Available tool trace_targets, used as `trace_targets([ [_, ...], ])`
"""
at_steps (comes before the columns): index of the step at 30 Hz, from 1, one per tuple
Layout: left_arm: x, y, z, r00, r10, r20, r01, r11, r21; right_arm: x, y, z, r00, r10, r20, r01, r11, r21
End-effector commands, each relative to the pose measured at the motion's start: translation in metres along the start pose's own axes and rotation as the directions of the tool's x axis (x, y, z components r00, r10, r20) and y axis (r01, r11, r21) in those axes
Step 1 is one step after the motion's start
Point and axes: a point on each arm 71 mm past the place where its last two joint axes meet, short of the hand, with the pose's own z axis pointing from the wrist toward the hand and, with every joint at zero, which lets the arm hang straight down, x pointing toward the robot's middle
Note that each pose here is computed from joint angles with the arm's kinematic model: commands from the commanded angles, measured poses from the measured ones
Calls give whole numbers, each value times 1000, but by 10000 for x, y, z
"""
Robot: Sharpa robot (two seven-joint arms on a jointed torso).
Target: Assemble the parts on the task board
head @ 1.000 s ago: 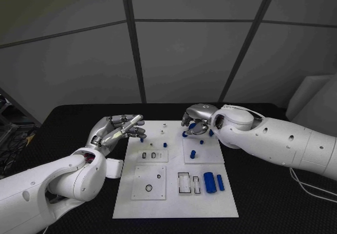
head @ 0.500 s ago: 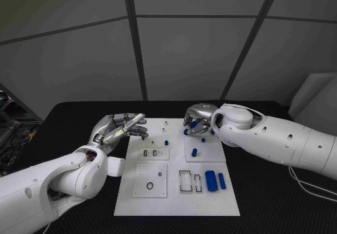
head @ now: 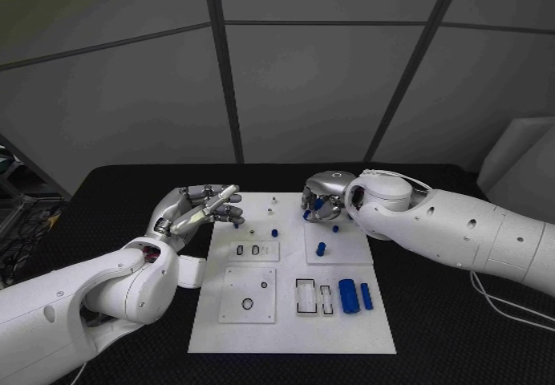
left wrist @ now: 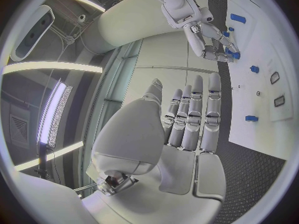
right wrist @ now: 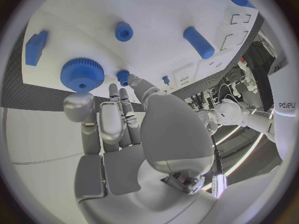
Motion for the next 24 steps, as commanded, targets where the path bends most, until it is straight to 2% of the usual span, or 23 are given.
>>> trace_targets([
  [1,7,-10,8,1000,-3,-5,3,1000,8,11,6,6,1000,-10,-30,9,1000,-6],
  [15,6,-3,18,1000,-4,-4,4,1000,6,22,-12,38,999,-6,-32,6,1000,-4],
  [24,5,1,20,1000,-4,-4,5,1000,4,6,-17,38,1000,-2,-6,2,1000,-7],
])
